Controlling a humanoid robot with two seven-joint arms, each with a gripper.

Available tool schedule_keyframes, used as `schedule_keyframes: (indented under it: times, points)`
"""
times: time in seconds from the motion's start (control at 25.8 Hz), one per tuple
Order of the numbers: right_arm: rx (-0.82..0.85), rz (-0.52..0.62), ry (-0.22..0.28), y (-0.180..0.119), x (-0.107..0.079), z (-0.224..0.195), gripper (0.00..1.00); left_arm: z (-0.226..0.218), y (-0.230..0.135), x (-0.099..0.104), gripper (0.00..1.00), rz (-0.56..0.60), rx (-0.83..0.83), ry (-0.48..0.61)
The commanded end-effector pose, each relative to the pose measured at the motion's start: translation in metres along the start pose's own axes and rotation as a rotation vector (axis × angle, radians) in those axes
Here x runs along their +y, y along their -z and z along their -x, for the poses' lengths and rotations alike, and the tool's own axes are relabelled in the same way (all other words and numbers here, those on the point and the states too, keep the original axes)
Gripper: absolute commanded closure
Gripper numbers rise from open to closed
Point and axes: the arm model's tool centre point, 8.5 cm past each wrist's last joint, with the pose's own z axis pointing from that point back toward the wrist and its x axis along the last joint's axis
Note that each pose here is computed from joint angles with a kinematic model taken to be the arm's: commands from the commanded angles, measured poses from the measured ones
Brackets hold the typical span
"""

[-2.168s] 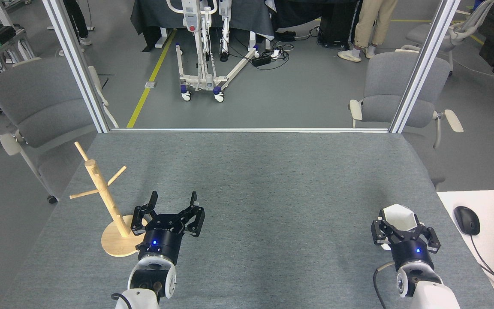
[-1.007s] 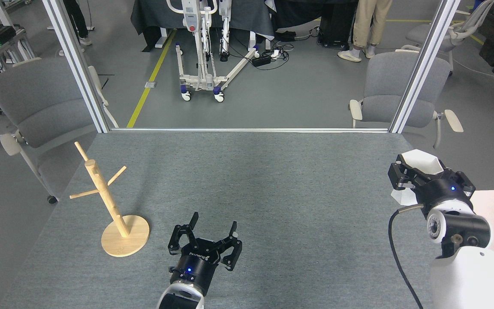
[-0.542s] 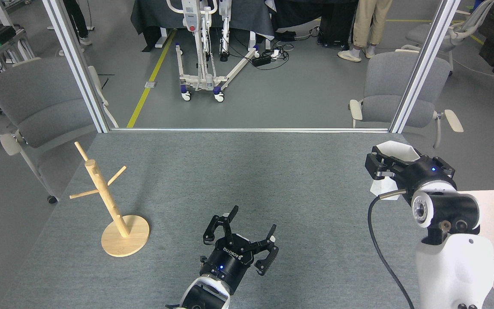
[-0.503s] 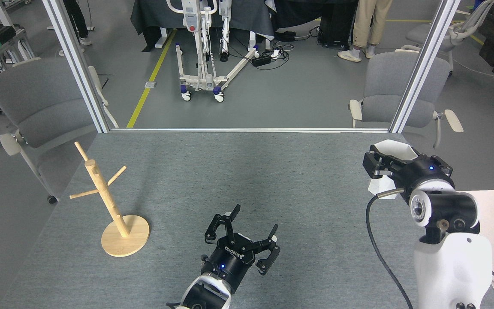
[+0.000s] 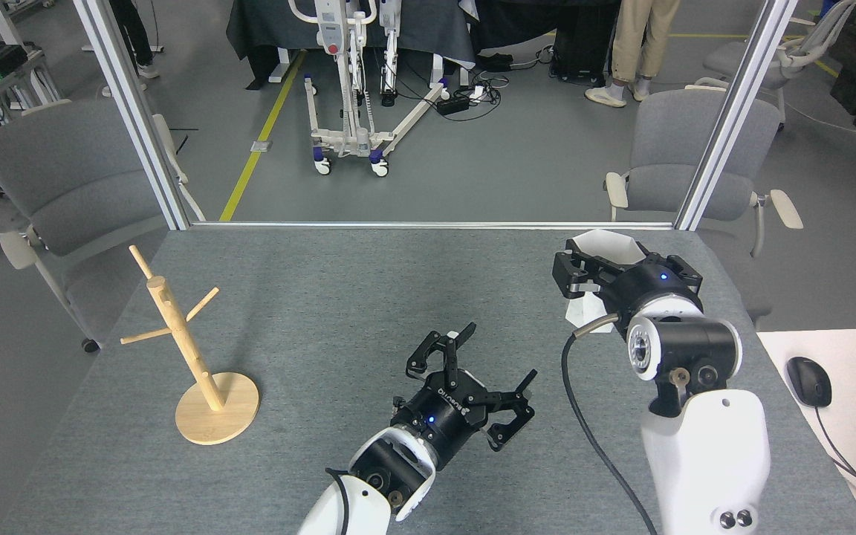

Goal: Hang cup on storage rack
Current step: 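Carry the cup toward the center, bringing the left gripper to meet it, then grasp the white cup with the left gripper beside the right gripper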

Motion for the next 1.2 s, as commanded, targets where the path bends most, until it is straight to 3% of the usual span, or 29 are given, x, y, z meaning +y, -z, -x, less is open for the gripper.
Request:
schedule_keyframes:
  times: [0.0,0.27,0.66,0.89,1.16]
  points:
    - [0.005,-0.005,0.001,0.0,0.005,-0.017,1.0,0.0,0.014,0.013,0.01,-0.013,-0.086,0.022]
    - [-0.019,-0.025,-0.006,0.0,0.014,-0.031,1.0,0.005,0.023,-0.003,0.01,0.046,-0.136,0.023]
    - [-0.038,-0.043,-0.013,0.001,0.022,-0.042,1.0,0.0,0.031,0.025,0.01,-0.027,-0.337,-0.057]
    - [-0.066,-0.059,-0.017,0.0,0.03,-0.056,1.0,0.006,0.041,0.011,0.01,0.119,-0.377,-0.069]
    - [-0.071,-0.068,-0.023,-0.001,0.035,-0.061,1.0,0.021,0.052,0.006,0.01,0.147,-0.383,-0.165]
